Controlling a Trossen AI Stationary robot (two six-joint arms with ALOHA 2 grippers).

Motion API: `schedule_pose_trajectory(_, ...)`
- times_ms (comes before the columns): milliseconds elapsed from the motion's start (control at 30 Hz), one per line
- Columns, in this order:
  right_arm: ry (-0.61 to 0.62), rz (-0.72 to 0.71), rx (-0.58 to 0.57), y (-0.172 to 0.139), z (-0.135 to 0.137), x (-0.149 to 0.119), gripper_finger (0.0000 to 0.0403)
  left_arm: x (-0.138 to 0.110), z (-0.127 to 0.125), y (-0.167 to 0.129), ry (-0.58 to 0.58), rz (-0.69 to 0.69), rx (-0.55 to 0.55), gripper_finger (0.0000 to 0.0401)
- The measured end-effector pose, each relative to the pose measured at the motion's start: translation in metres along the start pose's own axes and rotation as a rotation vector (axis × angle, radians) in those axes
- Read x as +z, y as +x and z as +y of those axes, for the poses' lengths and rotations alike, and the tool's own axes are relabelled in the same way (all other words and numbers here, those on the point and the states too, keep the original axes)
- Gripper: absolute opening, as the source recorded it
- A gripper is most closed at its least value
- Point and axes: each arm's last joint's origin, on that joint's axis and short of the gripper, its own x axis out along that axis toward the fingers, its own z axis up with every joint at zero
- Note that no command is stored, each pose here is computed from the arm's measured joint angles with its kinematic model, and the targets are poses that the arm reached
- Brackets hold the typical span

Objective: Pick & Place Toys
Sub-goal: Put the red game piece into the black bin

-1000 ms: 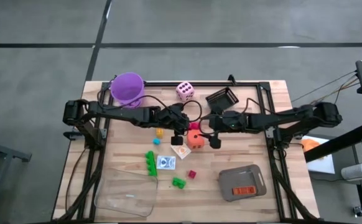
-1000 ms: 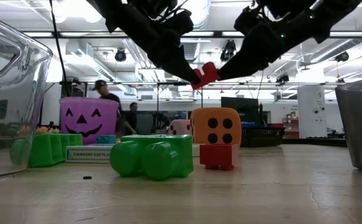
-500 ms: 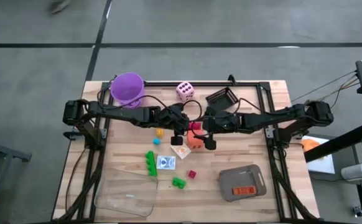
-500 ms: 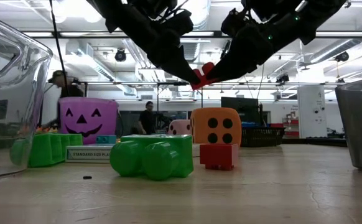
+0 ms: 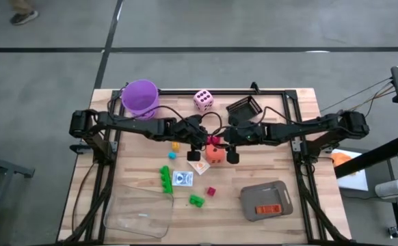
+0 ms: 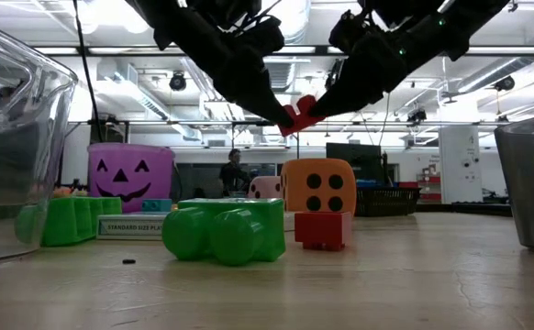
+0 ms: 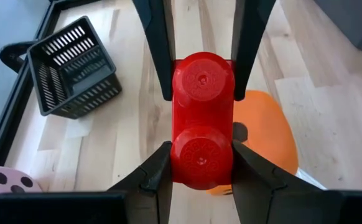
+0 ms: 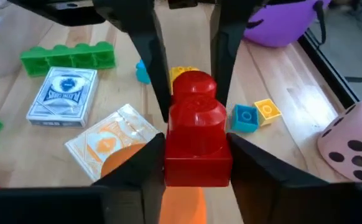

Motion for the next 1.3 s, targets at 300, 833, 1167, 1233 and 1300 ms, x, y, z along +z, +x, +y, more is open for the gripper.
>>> schedule_pose_trajectory(300,-0.001,0.003,-0.003,0.002,0.0,0.0,0.018,0.003,0.001,0.0,-0.001,-0.034,0.005,0.0121)
schedule_pose_trajectory(833,-0.002,0.013,0.004,0.0,0.0,0.0,0.0123,0.003,0.0,-0.001,-0.001,-0.033,-0.013,0.0122)
schedule_pose_trajectory(1167,-0.006,0.026,0.042,0.0,0.003,-0.004,0.0123,0.008,0.001,-0.021,0.006,-0.146,-0.053,0.0243)
schedule_pose_trajectory(1233,-0.007,0.024,0.044,0.0,0.003,-0.003,0.0123,0.003,-0.001,-0.027,0.003,-0.206,-0.06,0.0255)
schedule_pose_trajectory(1300,-0.007,0.018,0.06,0.0,0.004,-0.003,0.0123,-0.003,-0.003,-0.034,-0.005,-0.288,-0.061,0.026)
